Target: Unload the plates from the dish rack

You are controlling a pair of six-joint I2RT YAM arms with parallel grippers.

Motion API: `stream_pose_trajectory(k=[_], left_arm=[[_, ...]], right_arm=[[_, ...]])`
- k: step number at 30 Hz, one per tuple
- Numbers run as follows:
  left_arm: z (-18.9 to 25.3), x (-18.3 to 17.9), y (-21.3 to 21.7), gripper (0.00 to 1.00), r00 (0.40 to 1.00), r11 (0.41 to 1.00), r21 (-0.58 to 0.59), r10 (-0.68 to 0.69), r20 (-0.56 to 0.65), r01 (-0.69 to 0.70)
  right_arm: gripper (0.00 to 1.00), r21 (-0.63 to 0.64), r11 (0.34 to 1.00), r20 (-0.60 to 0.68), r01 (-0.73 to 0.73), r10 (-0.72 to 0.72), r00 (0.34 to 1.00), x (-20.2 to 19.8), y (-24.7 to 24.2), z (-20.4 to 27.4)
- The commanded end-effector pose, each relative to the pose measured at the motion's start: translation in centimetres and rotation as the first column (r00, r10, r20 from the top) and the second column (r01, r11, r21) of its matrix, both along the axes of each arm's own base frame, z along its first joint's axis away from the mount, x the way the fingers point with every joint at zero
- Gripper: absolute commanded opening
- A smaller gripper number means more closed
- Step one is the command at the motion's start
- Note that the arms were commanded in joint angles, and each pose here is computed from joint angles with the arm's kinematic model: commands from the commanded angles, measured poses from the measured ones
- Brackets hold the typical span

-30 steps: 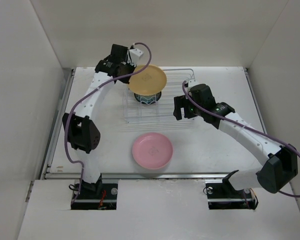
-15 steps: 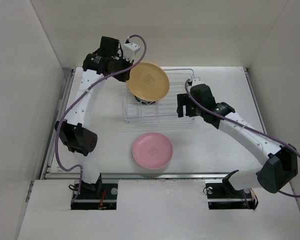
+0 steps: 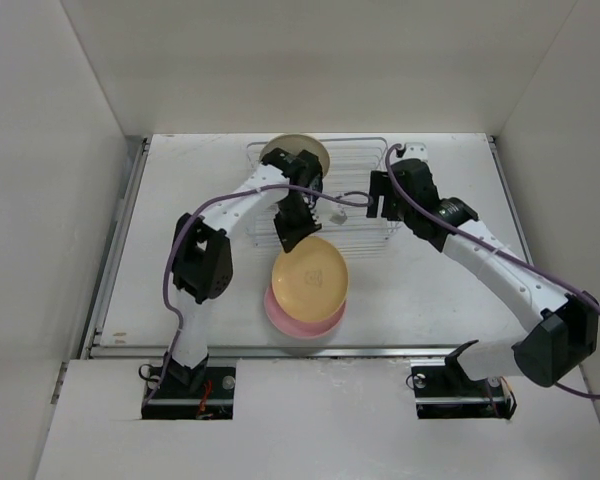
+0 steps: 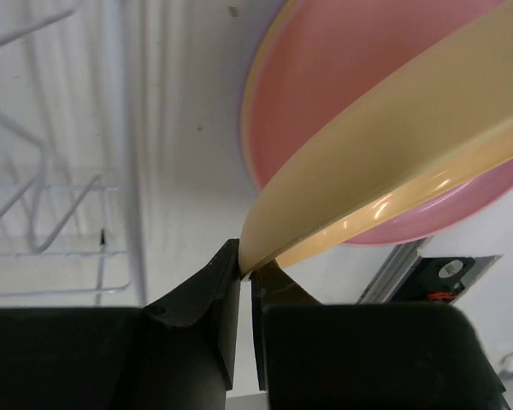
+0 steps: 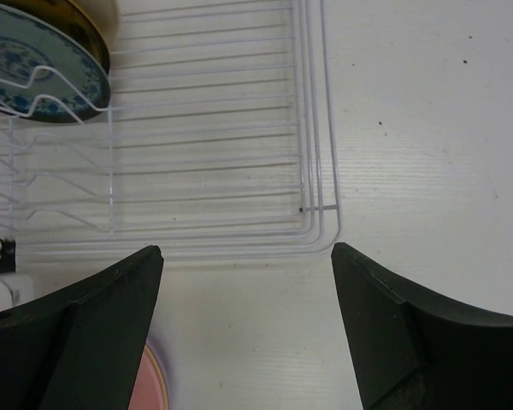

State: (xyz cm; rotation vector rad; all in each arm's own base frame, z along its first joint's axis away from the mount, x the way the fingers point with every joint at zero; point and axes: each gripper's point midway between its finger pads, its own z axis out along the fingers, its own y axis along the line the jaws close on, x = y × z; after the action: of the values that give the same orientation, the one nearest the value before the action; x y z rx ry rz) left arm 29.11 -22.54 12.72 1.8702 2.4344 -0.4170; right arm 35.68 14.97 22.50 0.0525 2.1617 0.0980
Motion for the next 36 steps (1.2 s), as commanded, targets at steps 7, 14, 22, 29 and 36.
stream_pose_trajectory(k=[7,14,22,29,36], left_arm=[[1.8,-7.0,4.1,0.45,0.969,0.98,0.184,-0.034,-0.243,0.081],[3.1,-6.0,4.6,0.52,0.979,0.988,0.152,0.026,-0.201,0.005],[5.2,-1.9,7.8,0.47,0.892,0.91,0.019,0.411,-0.187,-0.415],[7.4,2.5,11.2,0.47,0.756,0.743,-0.14,0.647,-0.1,-0.654],[7.4,3.5,13.6,0.47,0.663,0.647,-0.148,0.736,-0.134,-0.748]], right_arm=[[0.86,0.009,1.0,0.029,0.028,-0.029,0.999,-0.6,-0.8,0.9],[0.86,0.027,1.0,0.027,-0.009,0.008,1.0,-1.1,-0.4,1.1],[0.8,0.038,0.799,-0.042,-0.601,0.602,0.798,-9.2,10.0,-1.7],[0.79,-0.128,0.626,-0.259,-0.769,0.728,0.635,-14.6,16.0,-8.4],[0.81,-0.2,0.544,-0.292,-0.815,0.761,0.579,-17.8,19.4,-11.5]])
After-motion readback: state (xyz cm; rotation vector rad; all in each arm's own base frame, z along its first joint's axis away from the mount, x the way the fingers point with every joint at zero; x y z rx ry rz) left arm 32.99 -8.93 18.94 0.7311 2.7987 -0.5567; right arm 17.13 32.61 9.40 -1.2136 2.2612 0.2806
